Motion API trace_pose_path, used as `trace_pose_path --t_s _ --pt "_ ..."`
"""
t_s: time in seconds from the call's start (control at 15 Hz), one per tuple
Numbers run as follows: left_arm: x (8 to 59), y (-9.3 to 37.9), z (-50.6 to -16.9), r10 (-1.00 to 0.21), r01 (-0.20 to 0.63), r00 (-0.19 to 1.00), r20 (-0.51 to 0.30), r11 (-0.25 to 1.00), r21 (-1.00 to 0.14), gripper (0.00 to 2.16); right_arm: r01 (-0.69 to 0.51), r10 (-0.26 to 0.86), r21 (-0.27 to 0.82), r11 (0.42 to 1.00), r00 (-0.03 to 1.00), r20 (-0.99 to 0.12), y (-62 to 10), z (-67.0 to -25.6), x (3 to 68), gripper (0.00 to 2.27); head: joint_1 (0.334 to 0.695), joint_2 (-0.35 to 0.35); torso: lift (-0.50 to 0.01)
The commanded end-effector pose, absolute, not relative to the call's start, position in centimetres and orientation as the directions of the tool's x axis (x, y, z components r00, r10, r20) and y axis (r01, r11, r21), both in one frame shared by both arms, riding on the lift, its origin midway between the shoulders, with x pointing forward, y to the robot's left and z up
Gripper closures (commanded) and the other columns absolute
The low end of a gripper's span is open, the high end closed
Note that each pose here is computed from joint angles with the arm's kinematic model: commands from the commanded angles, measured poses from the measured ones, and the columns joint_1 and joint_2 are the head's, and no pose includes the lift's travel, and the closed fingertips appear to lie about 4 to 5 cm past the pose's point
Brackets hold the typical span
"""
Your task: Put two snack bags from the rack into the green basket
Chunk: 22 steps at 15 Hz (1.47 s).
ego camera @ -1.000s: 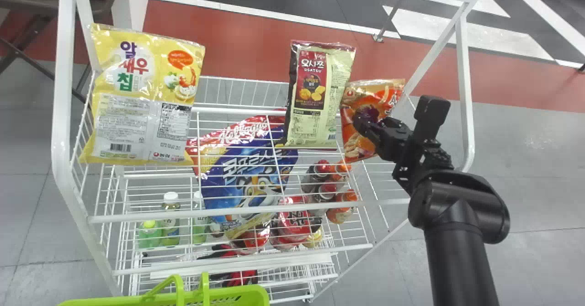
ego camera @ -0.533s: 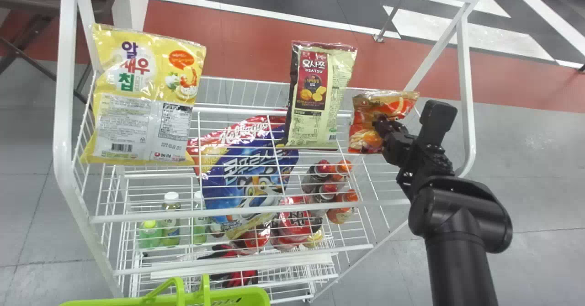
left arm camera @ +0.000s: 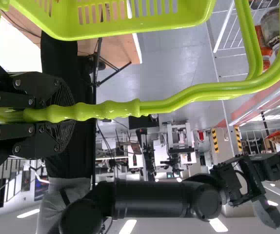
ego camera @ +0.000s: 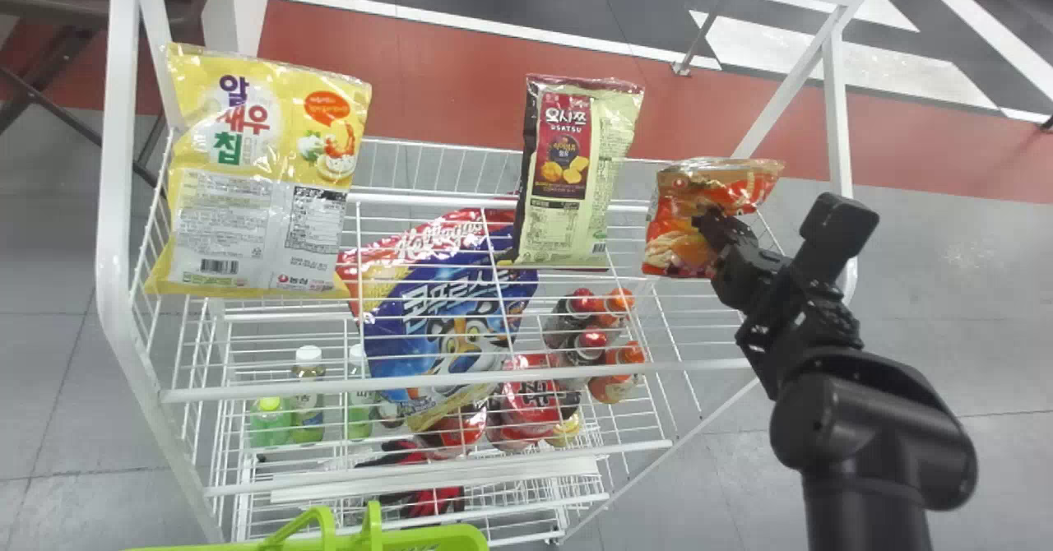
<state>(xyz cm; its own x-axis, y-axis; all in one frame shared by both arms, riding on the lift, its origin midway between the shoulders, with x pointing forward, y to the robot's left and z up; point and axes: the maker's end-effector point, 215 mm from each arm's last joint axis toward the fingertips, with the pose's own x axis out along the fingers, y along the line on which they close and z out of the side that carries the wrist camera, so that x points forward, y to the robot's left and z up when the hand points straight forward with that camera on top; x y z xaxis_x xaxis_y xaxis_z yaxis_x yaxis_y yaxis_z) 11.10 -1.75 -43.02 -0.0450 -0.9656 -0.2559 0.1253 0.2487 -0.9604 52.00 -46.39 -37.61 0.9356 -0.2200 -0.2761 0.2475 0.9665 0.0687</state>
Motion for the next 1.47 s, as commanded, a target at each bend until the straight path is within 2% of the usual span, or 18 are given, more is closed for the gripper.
trace_pose_path --t_s 0.0,0.27,0.4,0.6,0.93,1.27,1.4 --pt "11.0 -1.8 -43.0 -0.966 0.125 -0.045 -0.254 0.246 -0.961 2.14 0.228 -0.197 0.100 0.969 0.948 -0.251 -45.4 -35.5 49.5 2.25 0.695 -0.350 -0.007" --pt "10.9 -2.0 -42.8 -0.967 0.130 -0.049 -0.251 0.243 -0.961 2.14 0.184 -0.144 0.155 0.971 0.960 -0.239 -42.9 -31.6 43.7 2.25 0.695 -0.350 -0.007" --pt "10.9 -2.1 -42.7 -0.966 0.133 -0.051 -0.252 0.244 -0.961 2.14 0.137 -0.078 0.187 0.973 0.953 -0.292 -40.4 -31.9 40.6 2.25 0.695 -0.350 -0.007" --pt "10.7 -2.3 -42.6 -0.969 0.131 -0.049 -0.243 0.235 -0.963 2.14 0.050 0.076 0.287 0.957 0.908 -0.411 -34.4 -35.5 37.1 2.25 0.695 -0.350 -0.007" --pt "10.7 -2.8 -42.3 -0.970 0.140 -0.049 -0.237 0.229 -0.963 2.14 -0.021 0.316 0.438 0.899 0.723 -0.614 -24.6 -45.0 30.1 2.25 0.695 -0.350 -0.007" --pt "10.7 -3.1 -42.5 -0.968 0.145 -0.048 -0.247 0.238 -0.960 2.14 -0.092 0.475 0.516 0.851 0.552 -0.685 -15.6 -49.9 24.2 2.25 0.695 -0.350 -0.007" --pt "10.9 -3.0 -42.5 -0.968 0.149 -0.043 -0.248 0.239 -0.959 2.14 -0.150 0.503 0.498 0.854 0.478 -0.720 -12.8 -51.4 22.1 2.25 0.695 -0.350 -0.007"
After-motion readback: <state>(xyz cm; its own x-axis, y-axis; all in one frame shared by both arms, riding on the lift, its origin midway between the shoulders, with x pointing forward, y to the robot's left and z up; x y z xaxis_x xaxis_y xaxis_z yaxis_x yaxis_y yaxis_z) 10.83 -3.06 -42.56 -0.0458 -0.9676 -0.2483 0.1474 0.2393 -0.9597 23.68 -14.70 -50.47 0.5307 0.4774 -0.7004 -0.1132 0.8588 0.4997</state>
